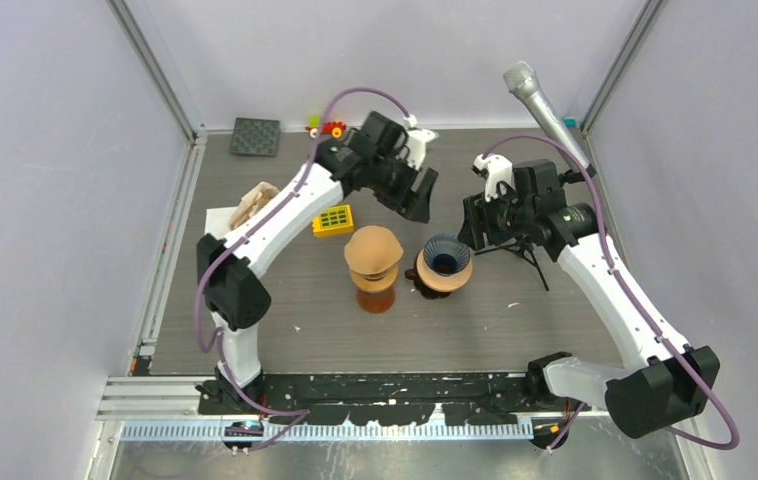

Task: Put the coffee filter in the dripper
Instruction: Place the coffee dripper in the dripper holder, then pick up the coffee filter from the coffee filter holder.

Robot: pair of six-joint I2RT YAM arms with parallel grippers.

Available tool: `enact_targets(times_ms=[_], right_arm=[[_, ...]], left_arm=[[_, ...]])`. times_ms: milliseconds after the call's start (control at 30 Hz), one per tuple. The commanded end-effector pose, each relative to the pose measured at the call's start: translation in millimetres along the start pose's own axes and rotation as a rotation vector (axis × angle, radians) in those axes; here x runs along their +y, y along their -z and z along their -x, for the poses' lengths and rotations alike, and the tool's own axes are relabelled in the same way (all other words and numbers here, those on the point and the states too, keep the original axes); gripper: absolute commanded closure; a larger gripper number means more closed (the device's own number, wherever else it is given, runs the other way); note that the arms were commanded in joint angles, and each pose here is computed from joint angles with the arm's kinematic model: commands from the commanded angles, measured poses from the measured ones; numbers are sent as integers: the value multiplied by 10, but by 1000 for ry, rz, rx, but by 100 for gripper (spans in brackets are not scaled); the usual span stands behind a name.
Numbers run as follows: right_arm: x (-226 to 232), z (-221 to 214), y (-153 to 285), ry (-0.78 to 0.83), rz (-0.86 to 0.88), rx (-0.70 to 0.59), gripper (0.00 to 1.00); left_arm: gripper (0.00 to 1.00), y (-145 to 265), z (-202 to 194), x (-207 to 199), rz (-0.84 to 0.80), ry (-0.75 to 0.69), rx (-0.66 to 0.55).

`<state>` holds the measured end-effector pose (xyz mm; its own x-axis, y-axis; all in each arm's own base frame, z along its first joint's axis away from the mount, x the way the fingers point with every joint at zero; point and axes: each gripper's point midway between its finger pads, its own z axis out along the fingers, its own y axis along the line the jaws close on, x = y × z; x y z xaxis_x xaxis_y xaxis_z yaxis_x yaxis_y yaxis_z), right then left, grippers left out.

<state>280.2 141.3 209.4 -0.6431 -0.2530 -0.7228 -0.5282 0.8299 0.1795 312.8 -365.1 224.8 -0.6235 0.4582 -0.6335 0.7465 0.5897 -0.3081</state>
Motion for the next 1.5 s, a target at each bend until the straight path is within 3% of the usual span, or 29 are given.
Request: enact_targets(times_ms=[0,200,400,600,967,1267,1467], right_arm=[[83,114,76,85,30,-65,38],[171,111,83,140,59,-104,39],[169,93,117,166,52,-121,41],[190,49,94,174,69,-110,44],[214,-46,77,178,86,-101,47],[203,-66,56,181,85,-91,48],[171,-82,49,191,72,-83,48]], left_arm=[[32,757,468,151,25,-6,-211],[33,1312,321,927,199,65,-263],[38,1888,-214,1755,368,139,-249],[45,2314,-737,2266,497,191,-216],[62,2333,-1163,2627,541,235,-118],[63,2369,-1542,2681,588,211,-12],[63,2236,-1670,2619,507,233,16]])
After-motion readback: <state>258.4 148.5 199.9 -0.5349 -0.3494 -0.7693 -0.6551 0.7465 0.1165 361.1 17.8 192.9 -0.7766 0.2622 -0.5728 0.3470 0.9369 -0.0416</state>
